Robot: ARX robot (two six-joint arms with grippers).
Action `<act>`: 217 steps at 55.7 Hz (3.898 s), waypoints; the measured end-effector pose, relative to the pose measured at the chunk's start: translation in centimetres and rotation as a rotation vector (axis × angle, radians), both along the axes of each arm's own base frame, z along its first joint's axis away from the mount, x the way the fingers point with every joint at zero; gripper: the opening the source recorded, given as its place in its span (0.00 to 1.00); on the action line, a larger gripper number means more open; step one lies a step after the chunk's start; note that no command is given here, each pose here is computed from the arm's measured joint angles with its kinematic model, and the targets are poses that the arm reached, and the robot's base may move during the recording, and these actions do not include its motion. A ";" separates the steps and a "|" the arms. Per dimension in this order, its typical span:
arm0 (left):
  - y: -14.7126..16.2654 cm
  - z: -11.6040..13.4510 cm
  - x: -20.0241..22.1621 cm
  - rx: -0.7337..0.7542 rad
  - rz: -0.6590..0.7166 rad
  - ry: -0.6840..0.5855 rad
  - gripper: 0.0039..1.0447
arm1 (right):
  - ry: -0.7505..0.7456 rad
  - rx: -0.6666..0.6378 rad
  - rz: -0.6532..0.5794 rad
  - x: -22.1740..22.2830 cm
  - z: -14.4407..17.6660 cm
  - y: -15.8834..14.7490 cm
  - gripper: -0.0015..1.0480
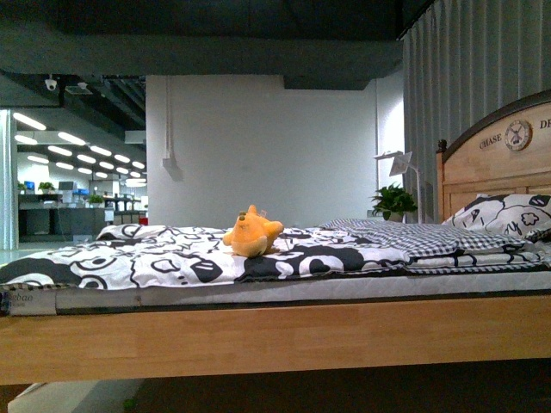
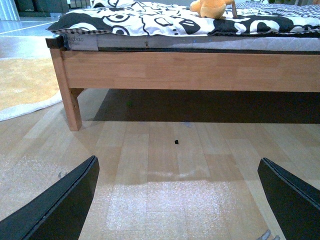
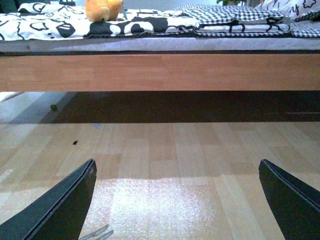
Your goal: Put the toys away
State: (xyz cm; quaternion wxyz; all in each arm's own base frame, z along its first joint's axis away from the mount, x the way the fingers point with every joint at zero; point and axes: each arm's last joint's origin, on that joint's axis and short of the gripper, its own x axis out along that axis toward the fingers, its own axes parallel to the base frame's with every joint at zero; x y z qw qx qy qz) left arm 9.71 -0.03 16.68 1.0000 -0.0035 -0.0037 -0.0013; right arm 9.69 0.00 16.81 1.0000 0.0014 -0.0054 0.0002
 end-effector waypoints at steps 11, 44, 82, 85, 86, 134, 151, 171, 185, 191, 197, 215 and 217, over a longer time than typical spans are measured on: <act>0.0 0.0 0.0 0.000 0.000 0.000 0.94 | 0.000 0.000 0.000 0.0 0.0 0.0 0.94; 0.0 0.0 0.0 0.000 0.000 0.000 0.94 | 0.000 0.000 0.000 0.0 0.0 0.0 0.94; 0.0 0.0 0.0 0.000 0.000 0.000 0.94 | 0.000 0.000 0.000 0.0 0.0 0.0 0.94; 0.0 0.0 0.0 0.000 0.000 0.000 0.94 | 0.000 0.000 0.000 0.0 0.0 0.0 0.94; 0.0 0.0 0.0 0.000 0.000 0.000 0.94 | 0.000 0.000 0.000 0.0 0.0 0.0 0.94; 0.0 0.0 0.0 0.000 0.000 0.000 0.94 | 0.000 0.000 0.000 0.0 0.0 0.0 0.94; 0.0 0.0 0.0 0.000 0.000 0.000 0.94 | 0.000 0.000 0.000 0.0 0.0 0.0 0.94; 0.0 0.0 0.0 0.000 0.000 0.000 0.94 | 0.000 0.000 0.000 0.0 0.0 0.0 0.94; 0.0 0.0 0.0 0.000 0.000 0.000 0.94 | 0.000 0.000 0.000 0.0 0.0 0.0 0.94; 0.0 0.0 0.0 0.000 0.000 0.000 0.94 | 0.000 0.000 0.000 0.0 0.0 0.0 0.94; 0.0 0.0 0.0 0.000 0.000 0.000 0.94 | 0.000 0.000 0.001 0.0 0.0 0.0 0.94; 0.0 0.0 0.0 0.000 0.000 0.002 0.94 | 0.001 0.000 0.000 0.0 0.0 0.0 0.94; 0.0 0.0 0.0 0.000 0.000 0.001 0.94 | 0.001 0.000 0.000 0.0 0.0 0.0 0.94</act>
